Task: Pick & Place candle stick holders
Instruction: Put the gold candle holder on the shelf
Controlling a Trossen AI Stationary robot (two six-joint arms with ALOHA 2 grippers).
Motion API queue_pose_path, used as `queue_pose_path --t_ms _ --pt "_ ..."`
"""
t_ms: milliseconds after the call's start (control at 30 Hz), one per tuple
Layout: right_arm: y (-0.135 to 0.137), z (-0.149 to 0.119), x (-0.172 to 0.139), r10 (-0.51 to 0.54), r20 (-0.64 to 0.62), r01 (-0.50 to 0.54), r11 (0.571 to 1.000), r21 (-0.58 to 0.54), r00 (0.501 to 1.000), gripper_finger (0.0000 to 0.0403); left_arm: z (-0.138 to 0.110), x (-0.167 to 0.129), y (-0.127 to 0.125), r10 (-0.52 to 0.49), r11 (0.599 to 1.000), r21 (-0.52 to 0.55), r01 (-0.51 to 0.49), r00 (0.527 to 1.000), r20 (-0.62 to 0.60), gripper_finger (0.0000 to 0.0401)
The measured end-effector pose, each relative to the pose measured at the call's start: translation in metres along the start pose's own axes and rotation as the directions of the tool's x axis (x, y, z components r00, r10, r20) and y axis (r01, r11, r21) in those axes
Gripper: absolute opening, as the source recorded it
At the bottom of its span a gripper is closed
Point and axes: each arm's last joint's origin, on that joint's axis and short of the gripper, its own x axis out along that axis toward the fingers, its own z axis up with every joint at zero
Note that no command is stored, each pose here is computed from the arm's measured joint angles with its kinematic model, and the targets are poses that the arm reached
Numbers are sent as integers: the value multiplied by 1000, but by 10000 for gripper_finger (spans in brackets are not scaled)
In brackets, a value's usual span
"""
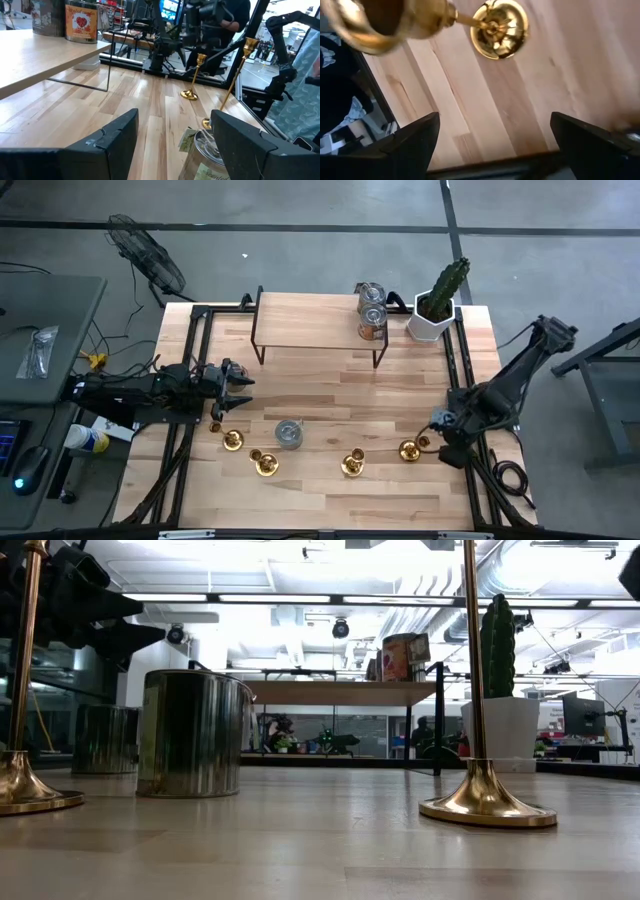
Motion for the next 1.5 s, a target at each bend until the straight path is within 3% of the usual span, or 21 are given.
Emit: queue_pose_path --t_ms 133,300,533,767,1133,1500 --pt "-2 -2 18 52 20 -51 998 -44 998 372 0 0 0 0 1000 0 0 1000 0 243" --pt "-3 2 32 106 147 -86 987 -138 983 372 0 0 0 0 1000 0 0 1000 0 243" --pt "-4 7 37 82 302 -4 968 -251 950 372 0 0 0 0 1000 0 0 1000 0 243" --pt "-1 9 36 94 359 28 947 -321 929 364 0 0 0 0 1000 0 0 1000 0 243" --pt "2 12 34 108 442 91 910 -405 890 256 0 0 0 0 1000 0 0 1000 0 243" --pt "3 13 34 116 445 85 909 -407 888 160 0 0 0 0 1000 0 0 1000 0 243"
